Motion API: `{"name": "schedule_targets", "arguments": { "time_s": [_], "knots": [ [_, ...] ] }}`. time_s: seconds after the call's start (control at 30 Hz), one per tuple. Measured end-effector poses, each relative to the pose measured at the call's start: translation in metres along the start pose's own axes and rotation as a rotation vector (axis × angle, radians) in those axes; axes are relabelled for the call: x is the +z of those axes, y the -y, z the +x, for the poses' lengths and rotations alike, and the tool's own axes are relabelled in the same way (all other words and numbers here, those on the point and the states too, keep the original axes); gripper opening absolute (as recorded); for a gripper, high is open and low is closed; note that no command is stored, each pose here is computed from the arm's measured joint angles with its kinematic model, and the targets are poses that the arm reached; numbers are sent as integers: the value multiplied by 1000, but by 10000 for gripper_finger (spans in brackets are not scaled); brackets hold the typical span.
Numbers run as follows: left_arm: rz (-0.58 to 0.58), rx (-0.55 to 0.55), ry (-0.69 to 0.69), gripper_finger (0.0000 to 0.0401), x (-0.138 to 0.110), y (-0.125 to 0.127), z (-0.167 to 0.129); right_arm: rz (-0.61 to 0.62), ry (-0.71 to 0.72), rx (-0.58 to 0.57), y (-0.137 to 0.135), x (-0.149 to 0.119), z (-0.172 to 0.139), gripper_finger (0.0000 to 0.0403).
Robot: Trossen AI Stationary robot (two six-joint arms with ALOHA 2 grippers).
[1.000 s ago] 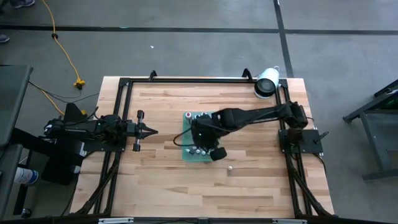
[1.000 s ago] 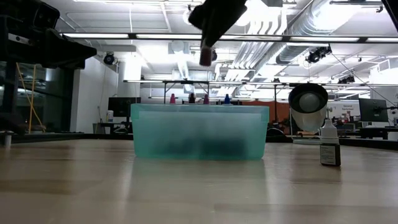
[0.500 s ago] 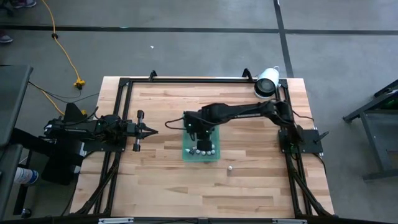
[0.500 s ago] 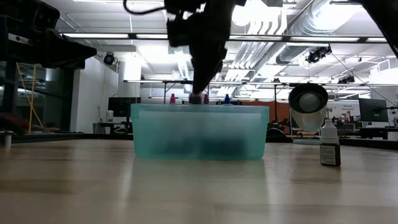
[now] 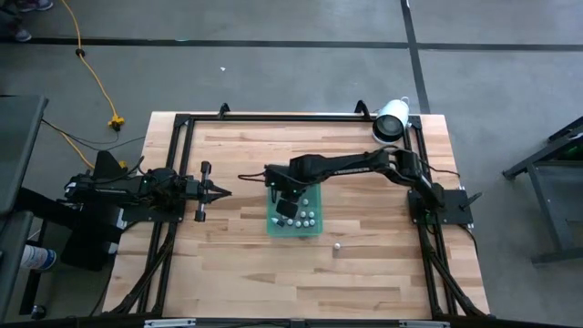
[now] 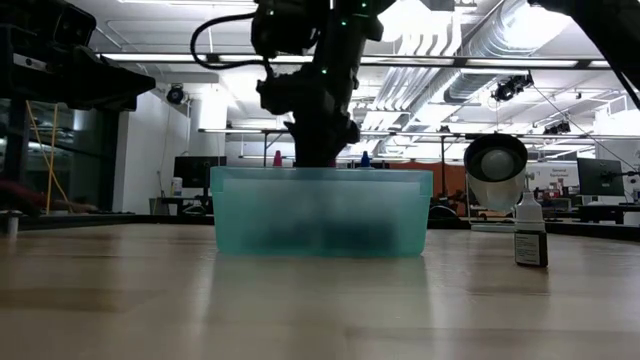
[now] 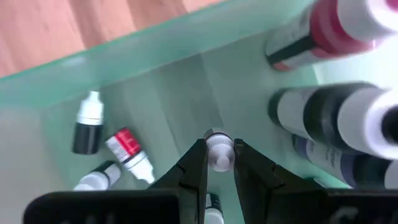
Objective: Pick & Place food coloring
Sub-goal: Put the small orange food coloring bottle into the green bin
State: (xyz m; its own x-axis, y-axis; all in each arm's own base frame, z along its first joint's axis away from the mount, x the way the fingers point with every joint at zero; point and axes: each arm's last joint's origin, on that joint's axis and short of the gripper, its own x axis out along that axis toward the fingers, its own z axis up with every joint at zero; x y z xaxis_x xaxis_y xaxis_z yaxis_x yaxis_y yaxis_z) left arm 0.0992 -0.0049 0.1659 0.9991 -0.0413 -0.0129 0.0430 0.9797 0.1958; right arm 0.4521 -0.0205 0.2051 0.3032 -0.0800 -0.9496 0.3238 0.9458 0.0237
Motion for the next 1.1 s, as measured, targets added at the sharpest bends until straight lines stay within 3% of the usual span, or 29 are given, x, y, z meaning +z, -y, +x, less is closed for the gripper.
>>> {"name": "schedule_targets", "arguments": {
  "time_s": [0.47, 1.1],
  "knots": [
    [0, 0, 0, 0, 0, 0, 0, 28, 52, -22, -4, 5, 20, 55],
    [0, 0, 0, 0, 0, 0, 0, -161, 32, 31, -9, 4, 25, 55]
  ]
}}
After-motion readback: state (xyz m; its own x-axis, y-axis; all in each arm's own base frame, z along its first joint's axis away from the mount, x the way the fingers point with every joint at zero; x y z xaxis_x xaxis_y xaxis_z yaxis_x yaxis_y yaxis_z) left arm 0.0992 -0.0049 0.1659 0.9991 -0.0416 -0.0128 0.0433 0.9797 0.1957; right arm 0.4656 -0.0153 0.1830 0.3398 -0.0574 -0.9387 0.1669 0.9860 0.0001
